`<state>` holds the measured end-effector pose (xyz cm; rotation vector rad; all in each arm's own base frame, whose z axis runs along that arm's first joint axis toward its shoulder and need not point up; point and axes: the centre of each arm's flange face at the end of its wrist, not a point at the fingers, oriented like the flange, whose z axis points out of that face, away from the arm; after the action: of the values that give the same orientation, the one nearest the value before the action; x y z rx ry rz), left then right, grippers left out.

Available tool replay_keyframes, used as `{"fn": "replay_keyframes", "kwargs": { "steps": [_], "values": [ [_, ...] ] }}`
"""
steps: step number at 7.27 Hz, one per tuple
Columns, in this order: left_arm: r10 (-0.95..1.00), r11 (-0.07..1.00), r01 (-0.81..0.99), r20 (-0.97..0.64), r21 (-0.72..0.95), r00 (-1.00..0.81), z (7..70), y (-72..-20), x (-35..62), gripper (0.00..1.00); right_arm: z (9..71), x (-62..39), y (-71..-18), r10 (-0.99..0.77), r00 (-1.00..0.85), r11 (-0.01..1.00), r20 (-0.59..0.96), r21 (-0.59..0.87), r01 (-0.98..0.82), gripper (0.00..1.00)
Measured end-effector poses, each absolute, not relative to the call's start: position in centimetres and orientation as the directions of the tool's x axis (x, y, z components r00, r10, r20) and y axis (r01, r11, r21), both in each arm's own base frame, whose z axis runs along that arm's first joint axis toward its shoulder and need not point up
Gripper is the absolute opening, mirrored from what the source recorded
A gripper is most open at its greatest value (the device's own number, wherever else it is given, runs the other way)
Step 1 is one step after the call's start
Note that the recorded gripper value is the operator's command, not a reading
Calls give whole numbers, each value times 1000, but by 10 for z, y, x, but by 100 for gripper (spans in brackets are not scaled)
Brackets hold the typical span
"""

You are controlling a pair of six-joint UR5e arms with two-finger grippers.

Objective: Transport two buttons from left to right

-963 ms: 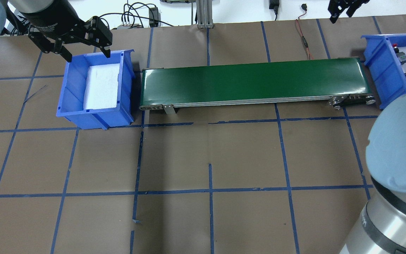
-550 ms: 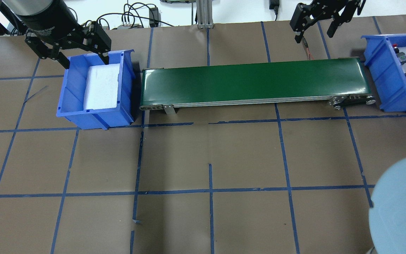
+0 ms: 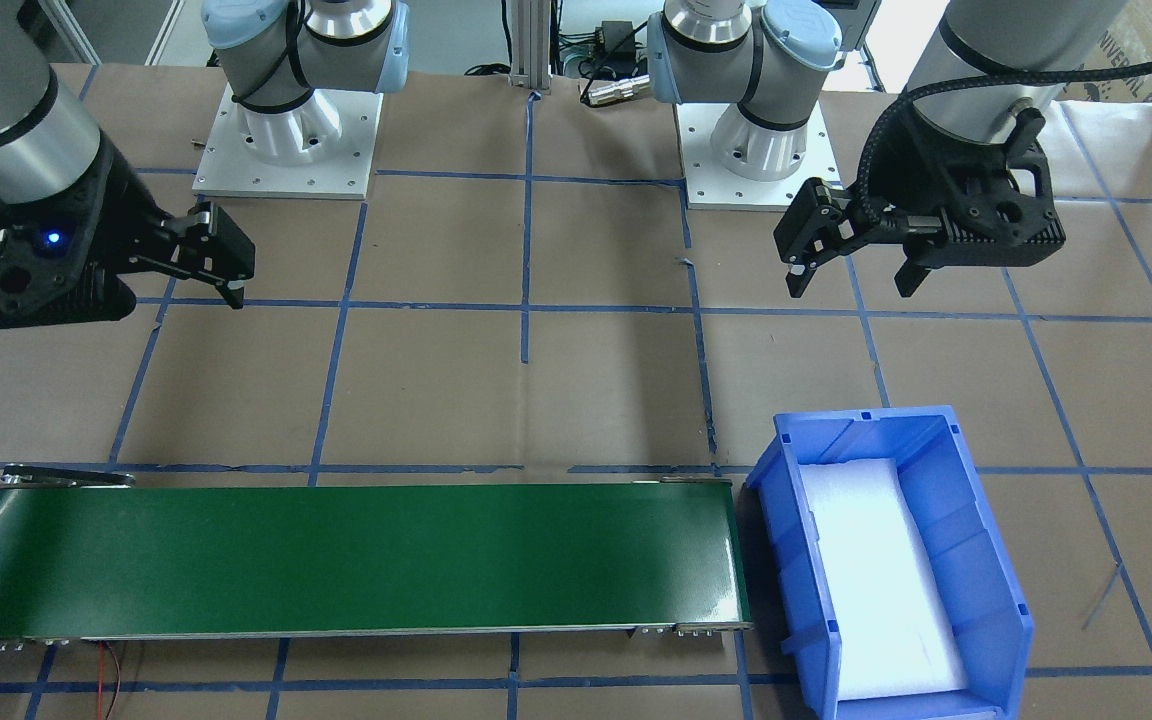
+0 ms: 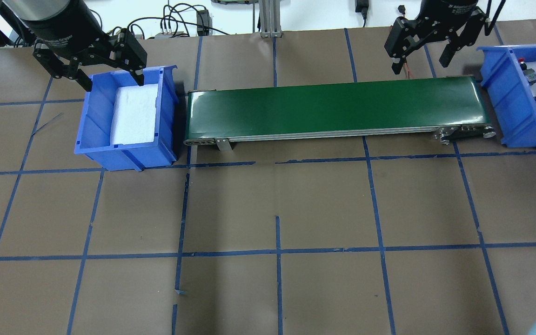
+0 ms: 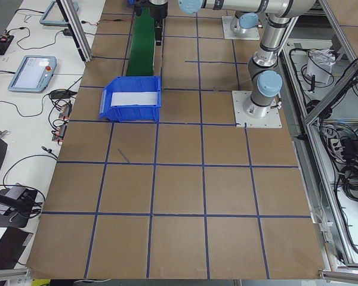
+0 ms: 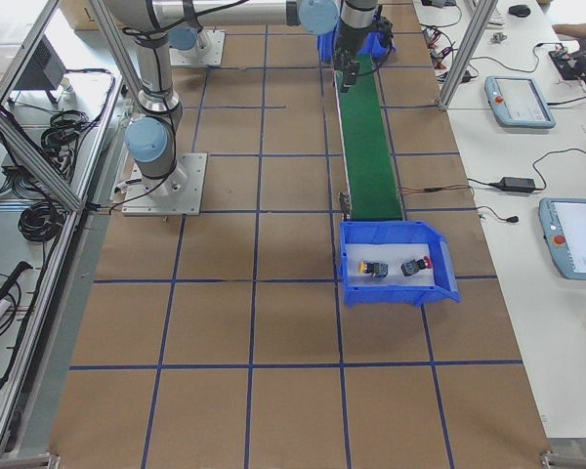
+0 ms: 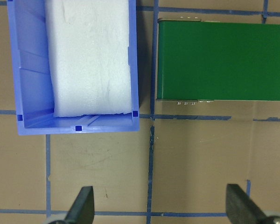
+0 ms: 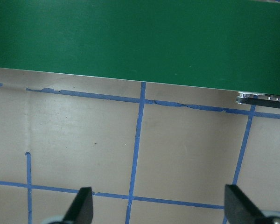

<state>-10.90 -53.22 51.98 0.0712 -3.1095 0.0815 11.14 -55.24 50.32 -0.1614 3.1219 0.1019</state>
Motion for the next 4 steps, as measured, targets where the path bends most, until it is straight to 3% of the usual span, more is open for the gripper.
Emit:
{"fn": "replay_keyframes", "kwargs": {
  "steps": [4],
  "values": [
    [-46,997,-48,31,-56,-998,520,-533,-109,100,515,127,-502,-53,-999,999,3,-1,-53,100]
  ]
}}
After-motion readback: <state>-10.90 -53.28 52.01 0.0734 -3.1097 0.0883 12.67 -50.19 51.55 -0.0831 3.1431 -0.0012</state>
